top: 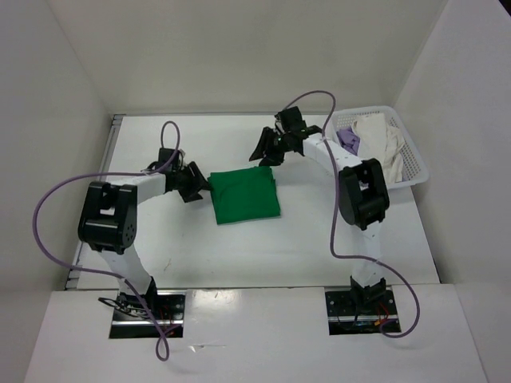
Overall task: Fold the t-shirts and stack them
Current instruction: Put the neatly folded tshirt into the corner of the board with the left arm
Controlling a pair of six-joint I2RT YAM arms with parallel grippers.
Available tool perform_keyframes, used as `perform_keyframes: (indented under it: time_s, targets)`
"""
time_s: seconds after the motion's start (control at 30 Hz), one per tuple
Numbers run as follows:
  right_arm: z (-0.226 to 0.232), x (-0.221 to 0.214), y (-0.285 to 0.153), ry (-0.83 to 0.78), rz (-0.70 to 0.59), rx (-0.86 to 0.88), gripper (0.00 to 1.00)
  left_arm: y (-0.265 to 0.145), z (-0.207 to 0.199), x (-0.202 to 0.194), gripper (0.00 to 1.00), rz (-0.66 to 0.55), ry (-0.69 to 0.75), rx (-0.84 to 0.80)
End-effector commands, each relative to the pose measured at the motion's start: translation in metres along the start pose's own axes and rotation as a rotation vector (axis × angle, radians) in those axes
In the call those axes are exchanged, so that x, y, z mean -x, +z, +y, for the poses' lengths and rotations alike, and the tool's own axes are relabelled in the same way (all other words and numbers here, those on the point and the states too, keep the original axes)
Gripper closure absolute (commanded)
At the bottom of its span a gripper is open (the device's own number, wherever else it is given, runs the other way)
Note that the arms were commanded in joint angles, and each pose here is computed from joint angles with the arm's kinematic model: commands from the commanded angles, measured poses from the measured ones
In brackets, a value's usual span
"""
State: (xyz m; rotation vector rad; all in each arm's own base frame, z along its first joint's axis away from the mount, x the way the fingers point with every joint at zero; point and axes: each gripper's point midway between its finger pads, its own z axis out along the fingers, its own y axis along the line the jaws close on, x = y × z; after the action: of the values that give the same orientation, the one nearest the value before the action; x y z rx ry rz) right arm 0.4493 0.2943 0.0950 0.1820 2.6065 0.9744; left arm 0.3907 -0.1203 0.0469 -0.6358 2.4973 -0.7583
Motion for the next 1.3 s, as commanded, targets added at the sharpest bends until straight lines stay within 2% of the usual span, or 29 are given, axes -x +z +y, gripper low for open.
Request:
perform_keyframes:
  time_s: [0.0, 0.07, 0.13, 0.2, 0.23, 0.27, 0.37, 0.5, 0.57, 0.73, 0.77, 0.8, 0.87, 0.9, 0.93, 0.97, 1.03, 1.07, 1.1, 1.23, 1.27]
  targets:
    - [0.053, 0.02, -0.065, -0.057, -0.097, 0.128, 0.48, 0.02, -0.007, -0.023, 0.36, 0.103, 0.069, -0.041]
    - [0.063, 0.014, -0.085, -0.067, -0.119, 0.159, 0.48, 0.028, -0.009, -0.033, 0.37, 0.136, 0.079, -0.033]
    - [0.069, 0.011, -0.105, -0.068, -0.139, 0.185, 0.48, 0.036, -0.014, -0.032, 0.46, 0.138, 0.091, -0.04]
    - [0.072, 0.007, -0.116, -0.068, -0.153, 0.198, 0.48, 0.044, -0.018, -0.032, 0.61, 0.149, 0.088, -0.04]
    - [0.07, 0.006, -0.127, -0.068, -0.171, 0.201, 0.48, 0.048, -0.024, -0.032, 0.75, 0.148, 0.101, -0.051]
    - [0.07, 0.0, -0.131, -0.068, -0.163, 0.208, 0.48, 0.054, -0.026, -0.036, 0.81, 0.161, 0.091, -0.048]
    - [0.058, -0.011, -0.144, -0.054, -0.168, 0.206, 0.48, 0.065, -0.046, -0.014, 0.96, 0.124, 0.062, -0.081]
    - [0.034, -0.03, -0.154, -0.014, -0.159, 0.163, 0.48, 0.064, -0.062, 0.04, 1.0, 0.05, 0.026, -0.13]
    - [0.026, -0.045, -0.159, -0.015, -0.148, 0.153, 0.48, 0.05, -0.049, 0.09, 1.0, -0.035, -0.003, -0.116]
    - [0.007, -0.07, -0.156, 0.017, -0.097, 0.138, 0.48, 0.007, 0.018, 0.189, 1.0, -0.212, -0.116, -0.057]
    - [0.002, -0.075, -0.155, 0.023, -0.089, 0.131, 0.48, -0.005, 0.047, 0.207, 1.0, -0.245, -0.18, -0.039]
    - [0.002, -0.077, -0.154, 0.031, -0.082, 0.139, 0.48, -0.013, 0.06, 0.222, 0.99, -0.28, -0.207, -0.037]
    - [0.003, -0.08, -0.157, 0.028, -0.088, 0.143, 0.48, -0.03, 0.079, 0.243, 0.9, -0.336, -0.262, -0.034]
    - [-0.002, -0.085, -0.156, 0.04, -0.071, 0.13, 0.48, -0.04, 0.101, 0.254, 0.79, -0.369, -0.293, -0.02]
    - [-0.001, -0.086, -0.156, 0.027, -0.066, 0.136, 0.48, -0.045, 0.107, 0.26, 0.63, -0.389, -0.313, -0.021]
    - [-0.002, -0.089, -0.158, 0.029, -0.063, 0.134, 0.48, -0.049, 0.113, 0.263, 0.37, -0.398, -0.332, -0.018]
    - [-0.004, -0.092, -0.159, 0.022, -0.061, 0.132, 0.48, -0.061, 0.117, 0.264, 0.09, -0.424, -0.345, -0.021]
    - [-0.008, -0.096, -0.157, 0.029, -0.052, 0.125, 0.48, -0.064, 0.119, 0.255, 0.02, -0.421, -0.354, -0.007]
    - [-0.008, -0.096, -0.157, 0.029, -0.052, 0.125, 0.48, -0.066, 0.118, 0.252, 0.0, -0.424, -0.351, -0.009]
    - [-0.007, -0.089, -0.157, 0.021, -0.078, 0.118, 0.48, -0.077, 0.122, 0.224, 0.0, -0.431, -0.375, 0.024]
    - [-0.011, -0.086, -0.156, 0.023, -0.097, 0.095, 0.48, -0.092, 0.113, 0.222, 0.0, -0.459, -0.373, 0.02]
